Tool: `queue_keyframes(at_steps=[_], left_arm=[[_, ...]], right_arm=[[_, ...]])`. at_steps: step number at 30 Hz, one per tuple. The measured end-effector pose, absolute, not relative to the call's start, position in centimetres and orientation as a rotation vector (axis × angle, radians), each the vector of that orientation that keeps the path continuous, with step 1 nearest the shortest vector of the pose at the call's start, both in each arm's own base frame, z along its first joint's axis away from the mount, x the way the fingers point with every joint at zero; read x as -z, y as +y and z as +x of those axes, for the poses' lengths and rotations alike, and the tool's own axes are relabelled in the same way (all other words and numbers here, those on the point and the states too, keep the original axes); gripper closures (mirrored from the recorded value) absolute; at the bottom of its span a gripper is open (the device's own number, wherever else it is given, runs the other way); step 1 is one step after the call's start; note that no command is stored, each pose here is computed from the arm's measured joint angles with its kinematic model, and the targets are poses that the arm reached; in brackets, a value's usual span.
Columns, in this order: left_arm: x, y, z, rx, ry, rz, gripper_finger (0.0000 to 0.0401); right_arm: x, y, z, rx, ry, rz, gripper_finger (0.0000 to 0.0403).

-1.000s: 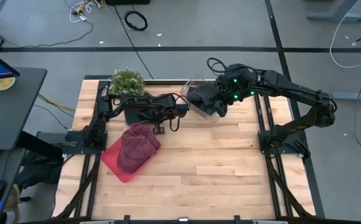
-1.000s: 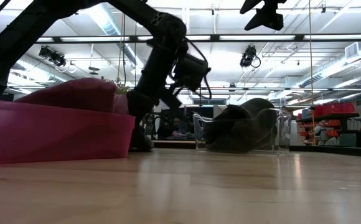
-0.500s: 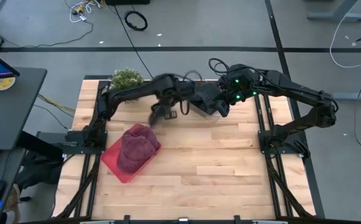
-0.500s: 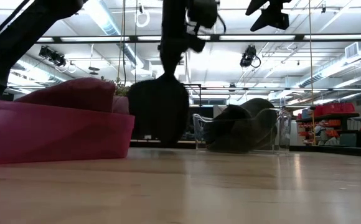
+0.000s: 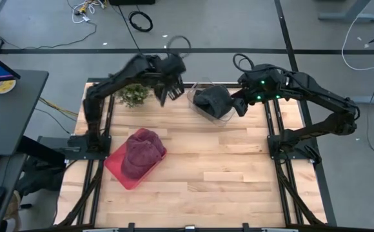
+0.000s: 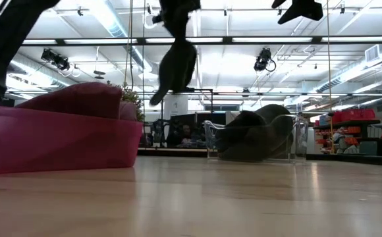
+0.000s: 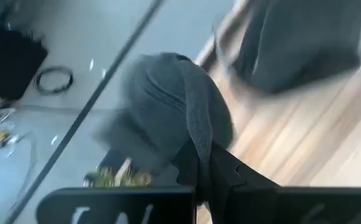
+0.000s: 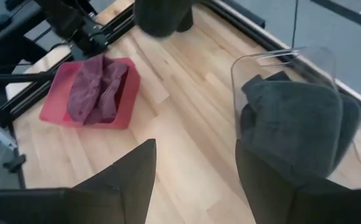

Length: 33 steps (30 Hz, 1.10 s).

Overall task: Pick & Place hat
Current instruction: Put the black cap into the transparent bin

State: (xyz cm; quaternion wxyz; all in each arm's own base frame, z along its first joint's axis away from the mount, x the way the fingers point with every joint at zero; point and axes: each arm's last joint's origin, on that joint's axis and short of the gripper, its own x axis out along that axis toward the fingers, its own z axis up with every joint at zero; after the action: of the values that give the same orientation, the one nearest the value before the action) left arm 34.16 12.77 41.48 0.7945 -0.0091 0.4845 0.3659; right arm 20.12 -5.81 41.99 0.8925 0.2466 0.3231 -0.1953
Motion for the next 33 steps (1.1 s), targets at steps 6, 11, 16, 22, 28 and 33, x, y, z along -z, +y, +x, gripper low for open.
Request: queue_keyframes(at_steps=[6, 11, 16, 22, 28, 33], left_arm=[[-46.1, 12.0, 32.7, -0.695, 0.702, -0.128, 0.0392], [-48.9, 10.7, 31.5, -0.616, 0.511, -0.170, 0.0392], [-50.7, 9.6, 31.4, -0.562, 0.374, -0.165, 0.0392], [-52.7, 8.4, 31.7, -0.687, 0.188, -0.067, 0.0392], [-54.7, 8.0, 32.0, -0.750, 0.010, 0.008, 0.0392], [-55.2, 7.9, 32.0, -0.753, -0.018, 0.066, 0.0392]], right_arm=[[-42.0, -5.9, 20.0, 0.446, 0.668, 0.467, 0.0182], [-42.0, -5.9, 19.8, 0.458, 0.677, 0.430, 0.0182], [-42.1, -6.0, 19.8, 0.466, 0.673, 0.423, 0.0182], [-42.3, -6.0, 20.0, 0.526, 0.595, 0.606, 0.0182], [-42.5, -6.2, 20.8, 0.563, 0.464, 0.722, 0.0182], [-41.3, -6.5, 21.8, 0.495, 0.369, 0.761, 0.0182]])
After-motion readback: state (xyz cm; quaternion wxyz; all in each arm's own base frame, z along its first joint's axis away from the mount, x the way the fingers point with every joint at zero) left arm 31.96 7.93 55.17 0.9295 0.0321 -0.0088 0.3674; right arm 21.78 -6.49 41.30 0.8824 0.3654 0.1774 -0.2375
